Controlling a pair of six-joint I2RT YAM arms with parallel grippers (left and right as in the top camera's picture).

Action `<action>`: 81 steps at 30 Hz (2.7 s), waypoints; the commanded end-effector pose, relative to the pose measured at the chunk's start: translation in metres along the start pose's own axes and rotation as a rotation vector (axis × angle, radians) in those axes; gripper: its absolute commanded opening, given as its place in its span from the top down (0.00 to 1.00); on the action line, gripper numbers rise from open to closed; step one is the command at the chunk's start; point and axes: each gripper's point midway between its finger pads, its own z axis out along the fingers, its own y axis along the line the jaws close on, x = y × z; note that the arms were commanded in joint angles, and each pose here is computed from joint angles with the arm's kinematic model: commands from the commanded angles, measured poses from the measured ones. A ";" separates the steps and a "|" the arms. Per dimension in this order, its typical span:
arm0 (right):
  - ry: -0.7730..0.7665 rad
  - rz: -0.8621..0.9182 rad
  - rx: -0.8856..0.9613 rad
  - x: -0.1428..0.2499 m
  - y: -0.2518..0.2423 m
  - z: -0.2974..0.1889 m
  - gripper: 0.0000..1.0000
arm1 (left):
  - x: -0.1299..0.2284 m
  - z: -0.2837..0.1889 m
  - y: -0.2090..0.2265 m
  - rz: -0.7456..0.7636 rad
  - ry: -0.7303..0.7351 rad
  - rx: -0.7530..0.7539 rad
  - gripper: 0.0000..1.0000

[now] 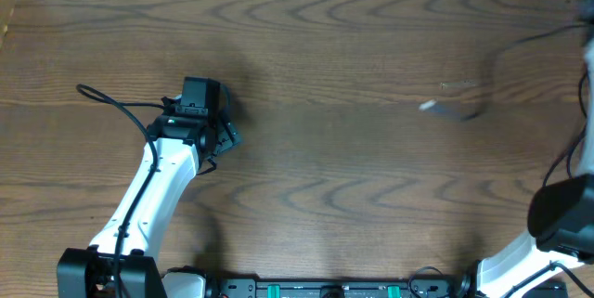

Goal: Untangle cables

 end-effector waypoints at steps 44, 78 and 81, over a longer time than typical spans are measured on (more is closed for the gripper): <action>0.147 -0.089 -0.009 0.045 -0.062 0.068 0.98 | -0.001 0.000 0.003 0.008 -0.005 -0.013 0.05; 0.658 -0.106 -0.922 0.164 0.097 -0.041 0.01 | -0.001 0.000 0.003 0.007 -0.006 -0.013 0.05; 0.680 -0.288 -1.029 0.186 0.122 -0.076 0.01 | -0.001 0.000 0.003 0.007 -0.006 -0.013 0.05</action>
